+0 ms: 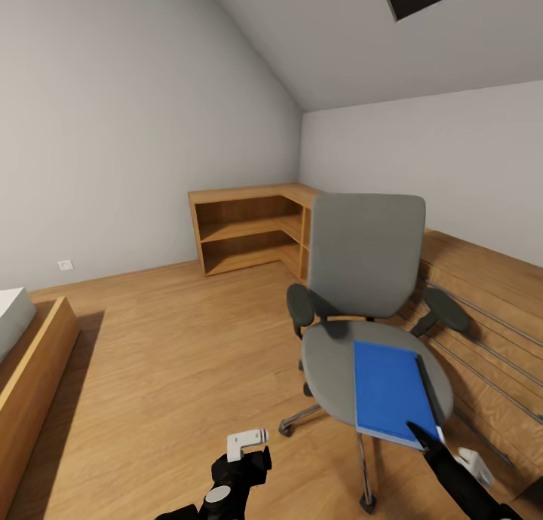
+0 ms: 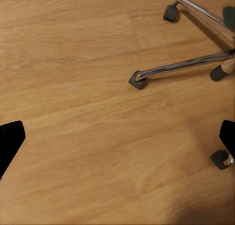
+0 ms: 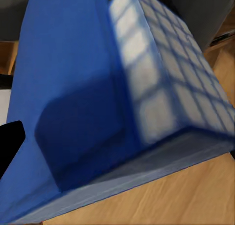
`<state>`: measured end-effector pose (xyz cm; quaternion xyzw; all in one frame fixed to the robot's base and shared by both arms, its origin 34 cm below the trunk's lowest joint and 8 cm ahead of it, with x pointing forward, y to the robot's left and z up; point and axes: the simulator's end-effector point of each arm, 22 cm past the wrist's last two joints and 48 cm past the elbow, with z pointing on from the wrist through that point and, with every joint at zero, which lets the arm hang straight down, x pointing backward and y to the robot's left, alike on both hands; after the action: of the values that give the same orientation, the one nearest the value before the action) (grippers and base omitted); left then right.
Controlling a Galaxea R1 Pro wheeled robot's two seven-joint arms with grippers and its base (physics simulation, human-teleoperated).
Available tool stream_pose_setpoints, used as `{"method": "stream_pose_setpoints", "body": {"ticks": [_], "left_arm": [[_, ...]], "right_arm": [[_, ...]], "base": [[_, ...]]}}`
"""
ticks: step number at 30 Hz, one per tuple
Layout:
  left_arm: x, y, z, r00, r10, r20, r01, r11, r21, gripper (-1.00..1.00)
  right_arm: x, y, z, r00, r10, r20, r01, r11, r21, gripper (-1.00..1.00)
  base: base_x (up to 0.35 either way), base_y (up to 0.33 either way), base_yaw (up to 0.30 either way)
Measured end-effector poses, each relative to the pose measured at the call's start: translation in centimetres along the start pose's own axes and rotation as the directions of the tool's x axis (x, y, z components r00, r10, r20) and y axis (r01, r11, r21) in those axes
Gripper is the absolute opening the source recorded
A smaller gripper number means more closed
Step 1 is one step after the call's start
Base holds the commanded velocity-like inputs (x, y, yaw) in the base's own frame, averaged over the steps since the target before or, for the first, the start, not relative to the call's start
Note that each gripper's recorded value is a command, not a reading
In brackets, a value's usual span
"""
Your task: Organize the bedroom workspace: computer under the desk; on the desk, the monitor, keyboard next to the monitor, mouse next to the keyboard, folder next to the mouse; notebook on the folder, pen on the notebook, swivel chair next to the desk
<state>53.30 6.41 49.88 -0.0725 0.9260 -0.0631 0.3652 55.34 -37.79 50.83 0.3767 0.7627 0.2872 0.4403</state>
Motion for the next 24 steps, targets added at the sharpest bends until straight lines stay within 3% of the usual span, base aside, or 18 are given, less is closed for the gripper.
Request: {"method": "stream_pose_setpoints", "body": {"ticks": [6, 7, 24], "left_arm": [[0.03, -0.05, 0.0, 1.0, 0.0, -0.001, 0.0, 1.0, 0.001, 1.0], [0.03, -0.05, 0.0, 1.0, 0.0, -0.001, 0.0, 1.0, 0.001, 1.0], [-0.28, -0.14, -0.25, 1.0, 0.001, -0.002, -0.001, 1.0, 0.001, 1.0]], "right_arm": [[-0.05, -0.01, 0.01, 1.0, -0.003, 0.002, 0.003, 1.0, 0.001, 1.0], [-0.07, 0.0, 0.01, 1.0, -0.003, 0.002, 0.003, 1.0, 0.001, -1.0], [-0.54, 0.44, -0.14, 1.0, -0.007, 0.007, 0.007, 1.0, -0.002, -1.0]], "base": [[0.026, 0.015, 0.0], [0.007, 0.004, 0.0], [0.001, 0.001, 0.0]]}}
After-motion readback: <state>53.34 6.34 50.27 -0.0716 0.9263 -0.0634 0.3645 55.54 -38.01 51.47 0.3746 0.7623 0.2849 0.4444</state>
